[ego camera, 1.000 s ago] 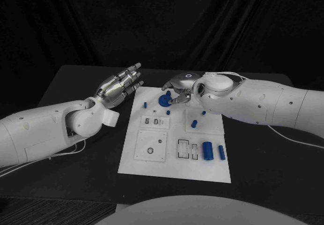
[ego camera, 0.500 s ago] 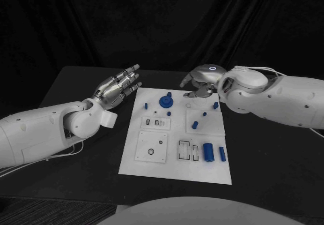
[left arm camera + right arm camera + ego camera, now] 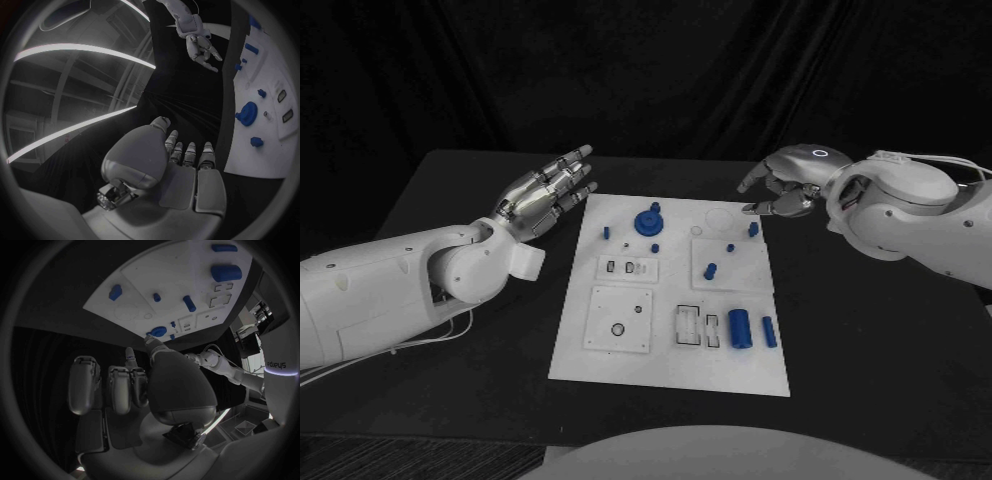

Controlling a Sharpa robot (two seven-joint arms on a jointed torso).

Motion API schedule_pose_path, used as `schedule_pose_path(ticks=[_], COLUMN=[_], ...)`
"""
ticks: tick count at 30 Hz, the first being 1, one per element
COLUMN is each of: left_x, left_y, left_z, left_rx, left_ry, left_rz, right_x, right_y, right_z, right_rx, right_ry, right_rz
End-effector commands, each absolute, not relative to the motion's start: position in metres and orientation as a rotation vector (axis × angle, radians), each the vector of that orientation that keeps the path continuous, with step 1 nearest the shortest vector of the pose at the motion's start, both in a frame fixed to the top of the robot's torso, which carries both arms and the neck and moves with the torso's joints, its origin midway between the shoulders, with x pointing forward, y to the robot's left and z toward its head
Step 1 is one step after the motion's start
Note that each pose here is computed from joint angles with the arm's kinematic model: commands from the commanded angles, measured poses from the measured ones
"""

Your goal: Assemble the parts on the task board

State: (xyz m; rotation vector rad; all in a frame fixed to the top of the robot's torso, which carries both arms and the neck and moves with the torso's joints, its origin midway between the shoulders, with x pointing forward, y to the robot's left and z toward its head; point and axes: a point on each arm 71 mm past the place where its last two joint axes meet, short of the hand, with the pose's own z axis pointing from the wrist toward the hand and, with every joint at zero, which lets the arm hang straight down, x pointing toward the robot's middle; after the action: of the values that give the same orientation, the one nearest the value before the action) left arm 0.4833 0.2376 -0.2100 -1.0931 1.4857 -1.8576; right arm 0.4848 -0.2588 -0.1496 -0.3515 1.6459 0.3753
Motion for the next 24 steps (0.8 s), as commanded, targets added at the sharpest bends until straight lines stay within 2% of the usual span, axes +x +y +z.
schedule_pose_path(ticks=[1, 11, 24], left_x=[0.482, 0.481, 0.479], left_y=[0.237, 0.239, 0.24], left_z=[-0.21, -0.212, -0.214], left_rx=[-1.087, -1.094, -1.098], left_ry=[1.465, 1.466, 1.466], left_rz=[-1.874, -1.871, -1.871], right_x=[0.481, 0.477, 0.485], right_y=[-0.267, -0.29, -0.293], right_z=[-0.157, -0.179, -0.196], right_rx=[-0.311, -0.266, -0.263], right_ry=[1.657, 1.698, 1.719], right_rz=[0.343, 0.296, 0.276])
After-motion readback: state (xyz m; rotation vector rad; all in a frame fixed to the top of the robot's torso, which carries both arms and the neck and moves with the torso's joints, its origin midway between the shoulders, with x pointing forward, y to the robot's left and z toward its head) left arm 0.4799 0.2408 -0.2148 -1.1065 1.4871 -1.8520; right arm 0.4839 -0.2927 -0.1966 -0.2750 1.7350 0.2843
